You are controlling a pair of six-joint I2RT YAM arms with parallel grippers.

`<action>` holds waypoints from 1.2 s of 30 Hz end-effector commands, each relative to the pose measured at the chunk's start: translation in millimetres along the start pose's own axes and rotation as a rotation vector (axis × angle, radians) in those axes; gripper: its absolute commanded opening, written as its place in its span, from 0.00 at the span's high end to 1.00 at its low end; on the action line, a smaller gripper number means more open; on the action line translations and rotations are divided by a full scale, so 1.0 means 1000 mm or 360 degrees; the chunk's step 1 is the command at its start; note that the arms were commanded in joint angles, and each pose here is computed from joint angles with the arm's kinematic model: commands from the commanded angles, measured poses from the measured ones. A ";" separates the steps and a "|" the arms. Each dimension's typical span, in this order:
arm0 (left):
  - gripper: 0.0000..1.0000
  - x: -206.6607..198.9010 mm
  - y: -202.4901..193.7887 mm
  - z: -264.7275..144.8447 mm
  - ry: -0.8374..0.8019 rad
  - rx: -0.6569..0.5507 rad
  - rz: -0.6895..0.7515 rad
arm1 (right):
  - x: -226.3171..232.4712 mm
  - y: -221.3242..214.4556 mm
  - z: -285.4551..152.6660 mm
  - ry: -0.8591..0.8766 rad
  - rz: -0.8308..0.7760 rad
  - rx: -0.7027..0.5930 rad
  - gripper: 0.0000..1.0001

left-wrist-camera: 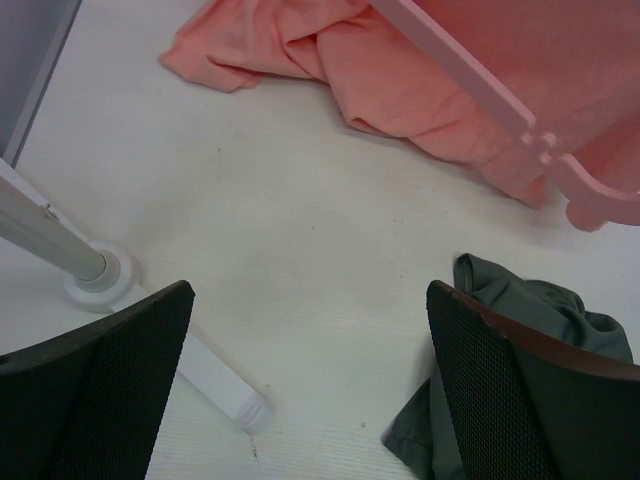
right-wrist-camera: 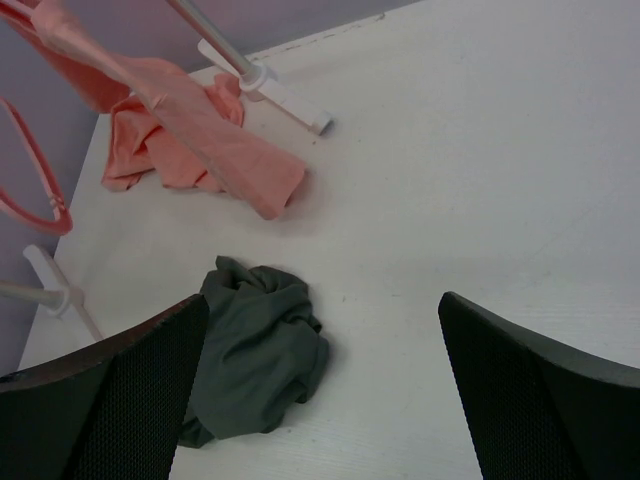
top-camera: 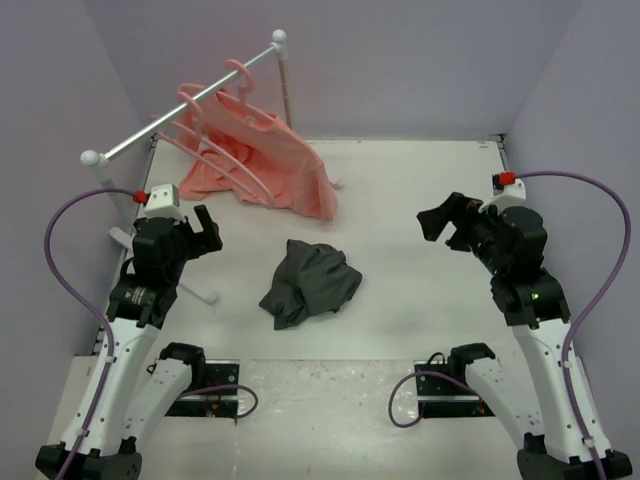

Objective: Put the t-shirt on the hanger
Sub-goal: Pick up the hanger from the clothesline.

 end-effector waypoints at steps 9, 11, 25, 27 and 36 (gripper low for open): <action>0.00 -0.006 -0.001 0.003 -0.0049 -0.0005 -0.0008 | 0.023 0.013 -0.002 0.0231 -0.0058 -0.0141 0.01; 0.00 -0.007 -0.001 0.004 -0.0055 -0.0007 -0.0008 | 0.050 0.016 -0.002 0.0503 -0.0118 -0.0150 0.01; 0.00 -0.006 -0.009 0.012 -0.0029 0.0050 0.0007 | 0.238 0.061 0.103 0.0891 -0.0784 0.0105 0.01; 0.00 -0.006 -0.011 0.014 -0.0029 0.0064 0.0009 | 0.254 0.044 0.126 0.0899 -0.0842 0.0207 0.01; 0.00 -0.006 -0.012 0.016 -0.0025 0.0077 0.0012 | 0.340 -0.006 0.163 0.0923 -0.1065 0.0176 0.09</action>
Point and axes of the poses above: each gripper's point midway between its finger pads, its own z axis out along the fingers, its own x axis along the line the jaws close on, y = z × x, the point moved 1 cm from there along -z, back along the fingers, and after that the axes turned 8 degrees about -z, right-handed, at the moved point
